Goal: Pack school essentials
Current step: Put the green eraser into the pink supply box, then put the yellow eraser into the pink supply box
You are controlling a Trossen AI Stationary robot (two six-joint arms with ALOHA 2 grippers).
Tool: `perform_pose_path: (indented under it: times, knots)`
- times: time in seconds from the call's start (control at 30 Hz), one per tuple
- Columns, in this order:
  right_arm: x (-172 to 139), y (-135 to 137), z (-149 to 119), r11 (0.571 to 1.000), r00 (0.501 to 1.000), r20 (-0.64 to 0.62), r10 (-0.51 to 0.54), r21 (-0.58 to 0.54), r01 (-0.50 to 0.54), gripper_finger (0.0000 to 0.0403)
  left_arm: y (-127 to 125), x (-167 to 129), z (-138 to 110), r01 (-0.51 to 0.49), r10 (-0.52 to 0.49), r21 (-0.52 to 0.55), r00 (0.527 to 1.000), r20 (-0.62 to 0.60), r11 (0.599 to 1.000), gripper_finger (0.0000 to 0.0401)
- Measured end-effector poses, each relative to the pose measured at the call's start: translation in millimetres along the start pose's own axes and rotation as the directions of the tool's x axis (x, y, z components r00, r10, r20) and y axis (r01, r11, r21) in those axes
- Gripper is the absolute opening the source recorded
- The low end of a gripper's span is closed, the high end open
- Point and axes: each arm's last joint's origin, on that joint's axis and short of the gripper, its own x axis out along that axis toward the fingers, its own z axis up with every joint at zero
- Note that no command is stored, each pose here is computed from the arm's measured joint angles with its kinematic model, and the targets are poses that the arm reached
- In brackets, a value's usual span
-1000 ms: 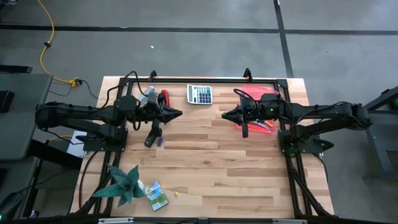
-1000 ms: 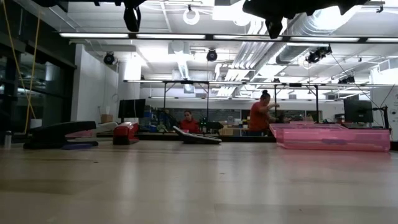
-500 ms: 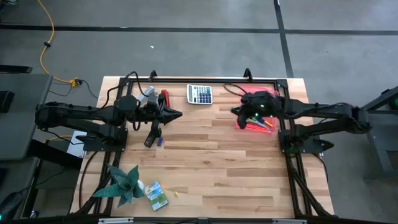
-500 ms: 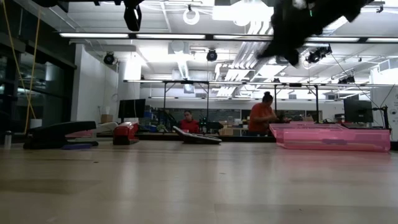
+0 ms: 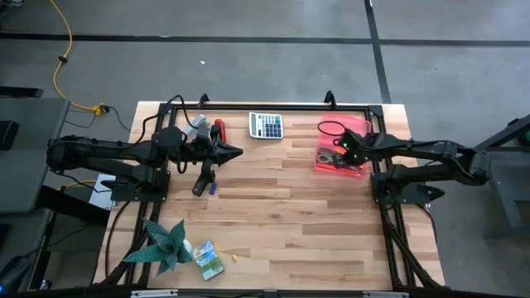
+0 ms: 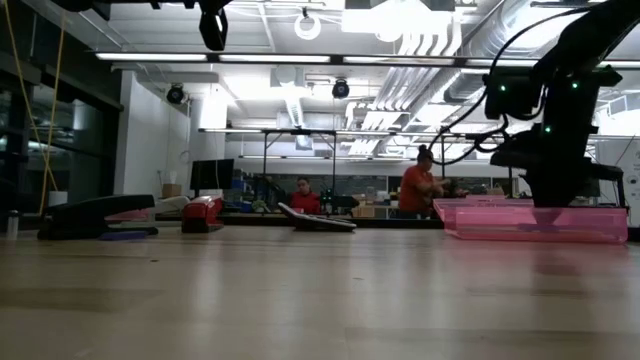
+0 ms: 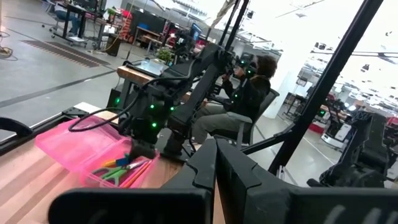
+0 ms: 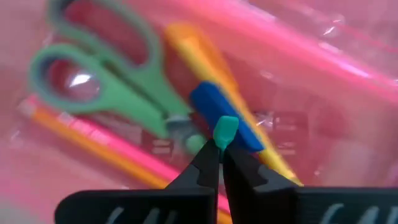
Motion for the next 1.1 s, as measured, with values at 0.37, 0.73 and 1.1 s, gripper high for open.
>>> perform_pose_path:
  times: [0.37, 0.73, 1.1]
  knots:
    - [-3, -5, 2, 0.972, 0.993, 0.054, -0.1, 0.217, 0.087, 0.0, 0, 0, 0, 0.003, -0.003, -0.014, 1.0, 0.001, 1.0, 0.0]
    - [-10, 0, 6, 0.984, 0.996, 0.048, -0.069, 0.167, 0.06, 0.0046, 0, 0, 0, 0.008, -0.008, -0.019, 1.0, -0.001, 1.0, 0.0]
    - [-37, 9, 7, 1.0, 0.995, 0.101, 0.003, -0.021, -0.001, 0.0186, 0, -1, 0, 0.008, -0.008, -0.006, 1.0, -0.001, 1.0, 0.0]
